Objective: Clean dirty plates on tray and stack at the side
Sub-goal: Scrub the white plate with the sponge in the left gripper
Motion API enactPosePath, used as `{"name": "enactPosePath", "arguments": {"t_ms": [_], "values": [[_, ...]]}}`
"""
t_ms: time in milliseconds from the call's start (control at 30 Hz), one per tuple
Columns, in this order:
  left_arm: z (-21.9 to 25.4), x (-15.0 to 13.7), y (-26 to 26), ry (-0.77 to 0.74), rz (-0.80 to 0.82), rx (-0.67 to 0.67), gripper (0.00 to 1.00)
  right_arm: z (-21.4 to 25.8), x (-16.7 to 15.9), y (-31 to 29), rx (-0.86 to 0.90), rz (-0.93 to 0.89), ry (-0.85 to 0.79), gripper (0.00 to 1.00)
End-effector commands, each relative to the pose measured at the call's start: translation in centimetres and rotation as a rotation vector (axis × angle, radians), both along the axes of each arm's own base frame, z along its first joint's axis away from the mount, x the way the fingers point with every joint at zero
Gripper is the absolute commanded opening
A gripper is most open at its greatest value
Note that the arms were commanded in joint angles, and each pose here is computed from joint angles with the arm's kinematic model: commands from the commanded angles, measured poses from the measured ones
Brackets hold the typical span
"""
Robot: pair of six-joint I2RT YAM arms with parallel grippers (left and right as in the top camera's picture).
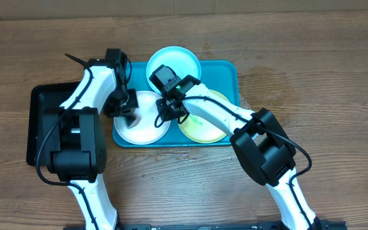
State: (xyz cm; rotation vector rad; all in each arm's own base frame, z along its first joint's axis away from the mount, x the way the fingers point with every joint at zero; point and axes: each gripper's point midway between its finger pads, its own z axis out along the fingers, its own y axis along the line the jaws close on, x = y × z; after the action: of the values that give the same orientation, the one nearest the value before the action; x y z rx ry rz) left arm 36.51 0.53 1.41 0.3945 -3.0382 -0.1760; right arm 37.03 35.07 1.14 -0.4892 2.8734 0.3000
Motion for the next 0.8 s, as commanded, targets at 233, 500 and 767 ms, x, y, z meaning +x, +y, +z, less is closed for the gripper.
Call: {"name": "enactPosePath", "arguments": {"t_ms": [233, 500, 767], "values": [[3.8, 3.6, -2.5, -0.078, 0.041, -0.180, 0.04, -0.7, 0.4, -1.0, -0.029, -0.018, 0.001, 0.10], [1.5, 2.5, -10.3, -0.076, -0.064, -0.487, 0.04, -0.7, 0.4, -0.9, -0.027, -0.018, -0.001, 0.10], [-2.6, -1.4, -7.0, 0.031, -0.047, -0.242, 0.04, -0.7, 0.4, -1.0, -0.027, -0.017, -0.001, 0.10]]}}
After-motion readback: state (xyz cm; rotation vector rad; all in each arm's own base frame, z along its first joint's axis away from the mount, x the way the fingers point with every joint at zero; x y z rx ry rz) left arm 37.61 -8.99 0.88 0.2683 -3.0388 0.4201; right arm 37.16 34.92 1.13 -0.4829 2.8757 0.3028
